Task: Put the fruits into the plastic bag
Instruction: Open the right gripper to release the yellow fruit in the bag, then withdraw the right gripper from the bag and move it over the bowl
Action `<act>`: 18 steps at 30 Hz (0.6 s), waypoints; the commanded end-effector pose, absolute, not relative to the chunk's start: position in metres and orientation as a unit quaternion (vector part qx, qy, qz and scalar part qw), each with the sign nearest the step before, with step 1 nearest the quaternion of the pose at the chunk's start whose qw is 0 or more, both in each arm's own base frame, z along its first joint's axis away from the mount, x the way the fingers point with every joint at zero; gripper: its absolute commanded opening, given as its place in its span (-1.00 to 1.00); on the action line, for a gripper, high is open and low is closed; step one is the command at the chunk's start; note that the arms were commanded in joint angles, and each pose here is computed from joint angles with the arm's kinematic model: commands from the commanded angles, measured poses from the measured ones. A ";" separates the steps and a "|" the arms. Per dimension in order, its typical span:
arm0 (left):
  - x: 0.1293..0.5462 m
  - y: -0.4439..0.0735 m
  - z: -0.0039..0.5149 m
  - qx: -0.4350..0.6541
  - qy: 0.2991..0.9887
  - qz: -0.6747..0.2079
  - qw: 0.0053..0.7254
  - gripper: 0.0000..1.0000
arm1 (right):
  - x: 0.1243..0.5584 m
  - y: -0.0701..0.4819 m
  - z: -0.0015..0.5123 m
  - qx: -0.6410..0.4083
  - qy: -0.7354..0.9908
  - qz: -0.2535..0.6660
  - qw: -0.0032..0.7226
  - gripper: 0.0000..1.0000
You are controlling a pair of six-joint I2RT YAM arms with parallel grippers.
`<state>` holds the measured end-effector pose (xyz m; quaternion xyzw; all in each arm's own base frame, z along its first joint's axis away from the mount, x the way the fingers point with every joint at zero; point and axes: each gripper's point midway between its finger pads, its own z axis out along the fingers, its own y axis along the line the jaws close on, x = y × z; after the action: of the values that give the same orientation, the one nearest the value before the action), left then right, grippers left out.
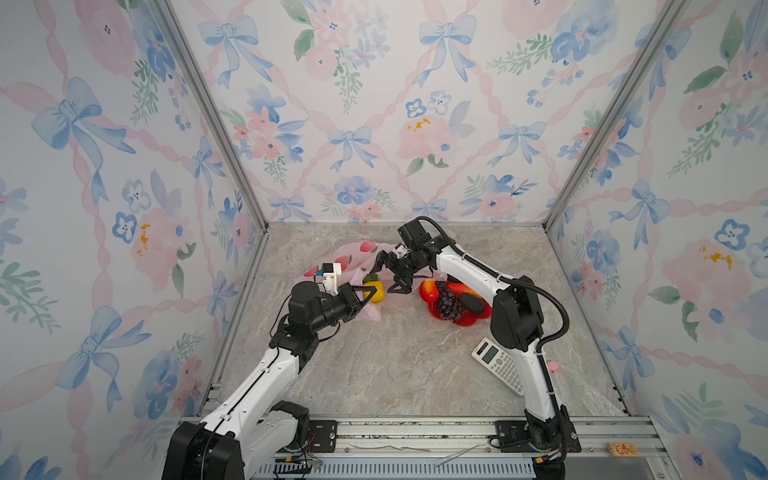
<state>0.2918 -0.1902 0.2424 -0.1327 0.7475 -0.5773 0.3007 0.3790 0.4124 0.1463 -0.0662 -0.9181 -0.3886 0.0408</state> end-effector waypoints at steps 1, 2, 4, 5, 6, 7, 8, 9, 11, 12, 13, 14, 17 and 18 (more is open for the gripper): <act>0.290 -0.189 0.240 -0.129 0.749 -0.578 0.297 -1.00 | 0.339 0.394 0.169 -0.002 -0.939 -0.339 0.066 0.92; 0.290 -0.189 0.241 -0.128 0.749 -0.578 0.299 -1.00 | 0.333 0.388 0.171 0.014 -0.945 -0.320 0.066 0.92; 0.290 -0.189 0.242 -0.128 0.748 -0.578 0.300 -1.00 | 0.325 0.373 0.174 0.041 -0.957 -0.280 0.062 0.92; 0.291 -0.188 0.242 -0.129 0.747 -0.578 0.302 -1.00 | 0.323 0.365 0.177 0.051 -0.963 -0.259 0.058 0.92; 0.291 -0.188 0.243 -0.128 0.747 -0.578 0.302 -1.00 | 0.321 0.356 0.181 0.072 -0.966 -0.242 0.049 0.92; 0.291 -0.188 0.242 -0.129 0.747 -0.577 0.302 -1.00 | 0.320 0.350 0.184 0.080 -0.970 -0.227 0.043 0.93; 0.291 -0.188 0.243 -0.129 0.747 -0.577 0.304 -1.00 | 0.319 0.342 0.189 0.089 -0.972 -0.213 0.033 0.92; 0.291 -0.187 0.243 -0.130 0.747 -0.577 0.305 -1.00 | 0.319 0.334 0.194 0.096 -0.975 -0.200 0.024 0.92; 0.292 -0.187 0.243 -0.131 0.747 -0.576 0.305 -1.00 | 0.317 0.319 0.205 0.110 -0.979 -0.171 0.004 0.92; 0.292 -0.187 0.243 -0.131 0.747 -0.576 0.306 -1.00 | 0.317 0.309 0.210 0.117 -0.981 -0.152 -0.007 0.92; 0.293 -0.187 0.243 -0.132 0.747 -0.575 0.306 -1.00 | 0.316 0.300 0.215 0.124 -0.983 -0.132 -0.019 0.93; 0.293 -0.187 0.243 -0.131 0.747 -0.575 0.305 -1.00 | 0.316 0.288 0.220 0.130 -0.985 -0.108 -0.032 0.93; 0.295 -0.188 0.245 -0.130 0.747 -0.575 0.306 -1.00 | 0.317 0.253 0.233 0.146 -0.986 -0.034 -0.069 0.92; 0.296 -0.188 0.245 -0.130 0.747 -0.575 0.307 -1.00 | 0.317 0.242 0.237 0.150 -0.985 -0.014 -0.080 0.92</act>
<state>0.2926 -0.1892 0.2423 -0.1341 0.7474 -0.5765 0.3018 0.3284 0.2960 0.2041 0.1159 -0.9863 -0.1117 -0.0367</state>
